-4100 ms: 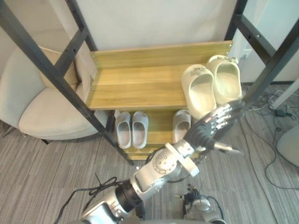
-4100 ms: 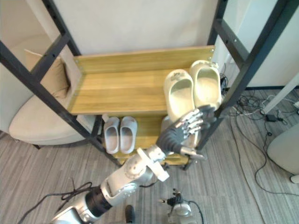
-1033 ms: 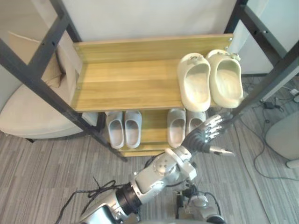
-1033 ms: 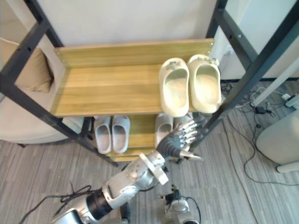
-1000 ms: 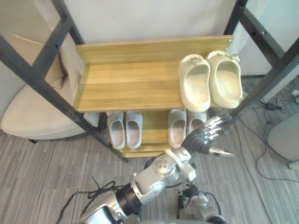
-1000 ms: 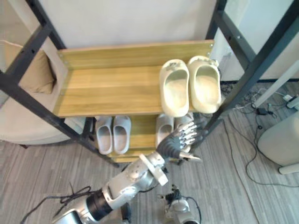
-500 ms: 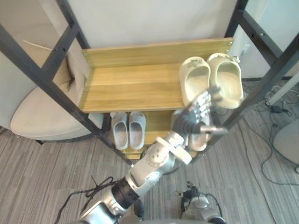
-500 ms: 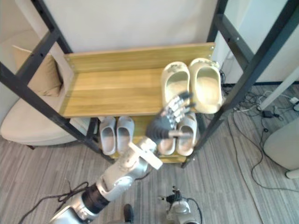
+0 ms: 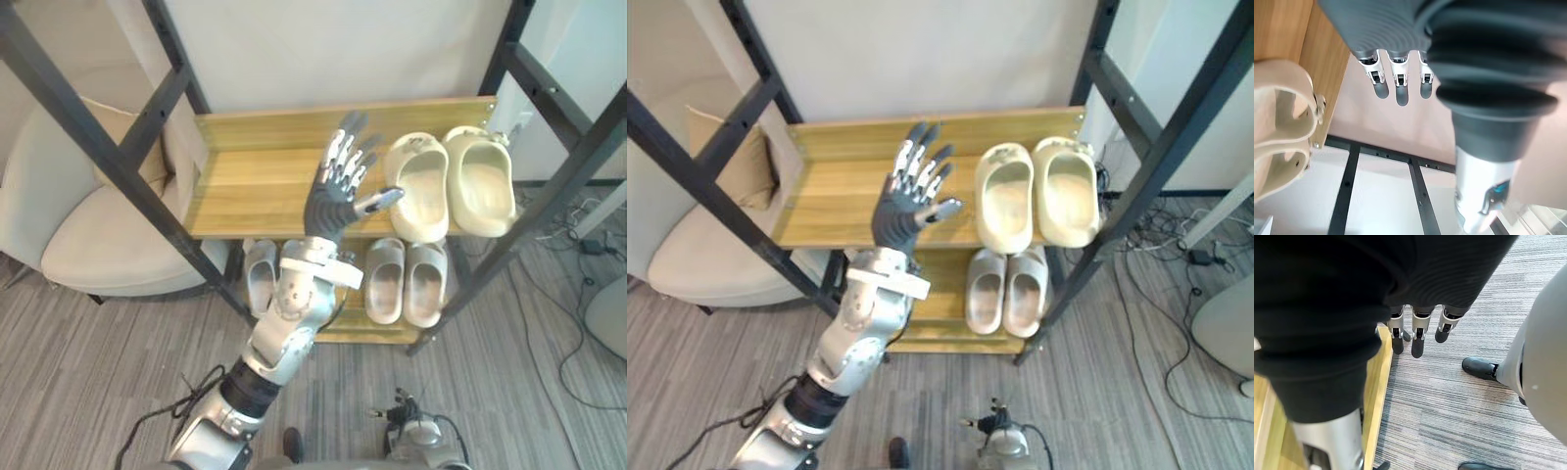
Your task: Organize the slippers on the shoe rack
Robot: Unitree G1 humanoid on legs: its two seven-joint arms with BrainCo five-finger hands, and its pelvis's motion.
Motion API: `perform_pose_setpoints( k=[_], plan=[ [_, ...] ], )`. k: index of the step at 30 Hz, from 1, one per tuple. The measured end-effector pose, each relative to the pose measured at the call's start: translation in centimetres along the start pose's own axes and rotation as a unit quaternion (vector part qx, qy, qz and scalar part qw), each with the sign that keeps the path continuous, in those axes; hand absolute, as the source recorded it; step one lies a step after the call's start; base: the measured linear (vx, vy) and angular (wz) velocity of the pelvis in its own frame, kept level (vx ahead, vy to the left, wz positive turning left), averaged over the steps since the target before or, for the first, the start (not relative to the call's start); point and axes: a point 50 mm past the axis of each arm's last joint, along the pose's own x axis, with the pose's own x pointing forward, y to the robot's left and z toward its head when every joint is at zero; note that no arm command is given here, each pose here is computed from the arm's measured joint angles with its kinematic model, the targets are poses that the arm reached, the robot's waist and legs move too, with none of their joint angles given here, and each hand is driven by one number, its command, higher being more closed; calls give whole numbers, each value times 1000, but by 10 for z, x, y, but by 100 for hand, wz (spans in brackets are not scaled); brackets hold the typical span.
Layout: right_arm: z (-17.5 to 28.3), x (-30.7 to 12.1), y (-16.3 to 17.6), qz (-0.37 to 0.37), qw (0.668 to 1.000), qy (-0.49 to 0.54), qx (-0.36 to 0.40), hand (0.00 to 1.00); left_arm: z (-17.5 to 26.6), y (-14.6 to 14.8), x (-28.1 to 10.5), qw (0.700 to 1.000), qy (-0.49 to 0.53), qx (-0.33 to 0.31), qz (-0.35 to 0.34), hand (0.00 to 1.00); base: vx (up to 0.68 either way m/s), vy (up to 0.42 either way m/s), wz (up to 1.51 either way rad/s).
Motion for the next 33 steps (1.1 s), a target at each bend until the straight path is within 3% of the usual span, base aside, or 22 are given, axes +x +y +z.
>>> perform_pose_setpoints(
  k=[21,33],
  plan=[
    [4,-1,10,10,1000,2,9,0,-65,32,-29,985,155,69,38,0,0,0,-1],
    [9,0,10,7,1000,-3,10,0,-74,18,-25,981,166,97,-12,0,6,-1,-3]
  ],
)
